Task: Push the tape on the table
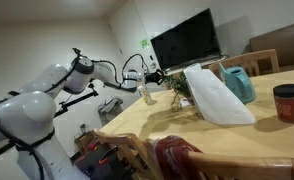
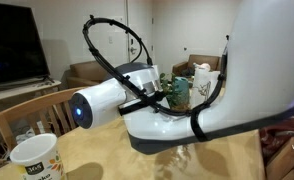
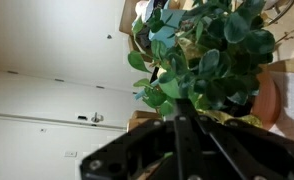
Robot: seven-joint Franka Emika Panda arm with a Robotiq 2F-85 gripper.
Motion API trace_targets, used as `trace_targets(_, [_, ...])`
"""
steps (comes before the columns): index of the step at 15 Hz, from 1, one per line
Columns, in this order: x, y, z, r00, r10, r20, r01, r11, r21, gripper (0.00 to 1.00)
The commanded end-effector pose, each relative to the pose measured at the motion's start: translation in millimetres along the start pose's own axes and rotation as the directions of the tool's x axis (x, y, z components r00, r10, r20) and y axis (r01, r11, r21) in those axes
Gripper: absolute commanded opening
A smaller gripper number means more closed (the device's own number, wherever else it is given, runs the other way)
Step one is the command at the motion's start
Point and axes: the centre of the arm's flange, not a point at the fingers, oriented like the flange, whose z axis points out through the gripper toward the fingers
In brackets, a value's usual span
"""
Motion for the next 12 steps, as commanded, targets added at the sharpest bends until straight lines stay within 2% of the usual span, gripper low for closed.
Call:
trace_targets(1, [-3.6,7.2,0.9,1.0,-0.016,0.003,0.016,0.999,0.046,0.0])
trace_targets(12, [-3.9,4.0,5.2,0.999,-0.013,-0.035,0.016,0.995,0.098,0.0])
